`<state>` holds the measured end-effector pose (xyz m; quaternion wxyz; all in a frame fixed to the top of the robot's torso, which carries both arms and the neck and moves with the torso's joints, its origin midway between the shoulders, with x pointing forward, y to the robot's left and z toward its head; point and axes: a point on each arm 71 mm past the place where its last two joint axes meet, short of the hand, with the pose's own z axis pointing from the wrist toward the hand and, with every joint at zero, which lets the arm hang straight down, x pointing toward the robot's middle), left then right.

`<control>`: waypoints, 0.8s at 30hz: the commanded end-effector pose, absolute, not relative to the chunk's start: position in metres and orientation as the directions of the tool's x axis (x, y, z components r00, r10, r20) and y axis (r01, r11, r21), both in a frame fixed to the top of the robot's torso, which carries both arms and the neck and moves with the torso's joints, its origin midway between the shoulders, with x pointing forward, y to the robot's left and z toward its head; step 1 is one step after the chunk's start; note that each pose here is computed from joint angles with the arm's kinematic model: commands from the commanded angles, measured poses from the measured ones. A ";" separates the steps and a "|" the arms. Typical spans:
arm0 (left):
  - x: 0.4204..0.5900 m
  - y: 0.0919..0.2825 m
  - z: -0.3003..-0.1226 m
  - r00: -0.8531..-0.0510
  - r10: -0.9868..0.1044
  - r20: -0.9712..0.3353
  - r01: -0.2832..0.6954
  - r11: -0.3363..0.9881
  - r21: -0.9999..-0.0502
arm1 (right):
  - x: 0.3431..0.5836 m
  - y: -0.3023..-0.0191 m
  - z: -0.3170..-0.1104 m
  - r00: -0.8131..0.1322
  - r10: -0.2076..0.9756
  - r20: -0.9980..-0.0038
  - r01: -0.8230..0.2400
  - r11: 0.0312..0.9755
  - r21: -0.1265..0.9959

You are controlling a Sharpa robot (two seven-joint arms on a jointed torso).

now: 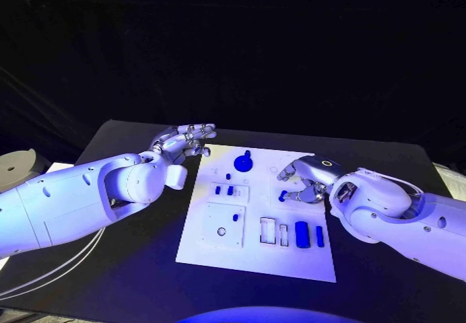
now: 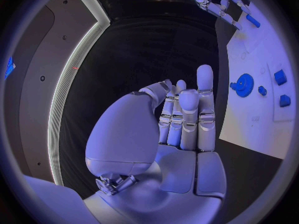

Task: Assemble the parts on the task board

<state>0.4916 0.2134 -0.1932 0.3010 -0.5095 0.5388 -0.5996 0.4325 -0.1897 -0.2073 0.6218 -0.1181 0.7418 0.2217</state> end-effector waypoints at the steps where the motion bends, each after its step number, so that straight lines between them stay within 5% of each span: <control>1: 0.491 0.211 -0.192 -0.322 -0.900 0.293 -0.186 -0.243 -0.952 | 0.434 -0.190 -0.212 -0.218 0.034 -0.975 -0.445 0.886 0.130; 24: 0.491 0.211 -0.192 -0.321 -0.901 0.292 -0.188 -0.242 -0.952 | 0.431 -0.182 -0.217 -0.259 0.013 -0.966 -0.478 0.867 0.140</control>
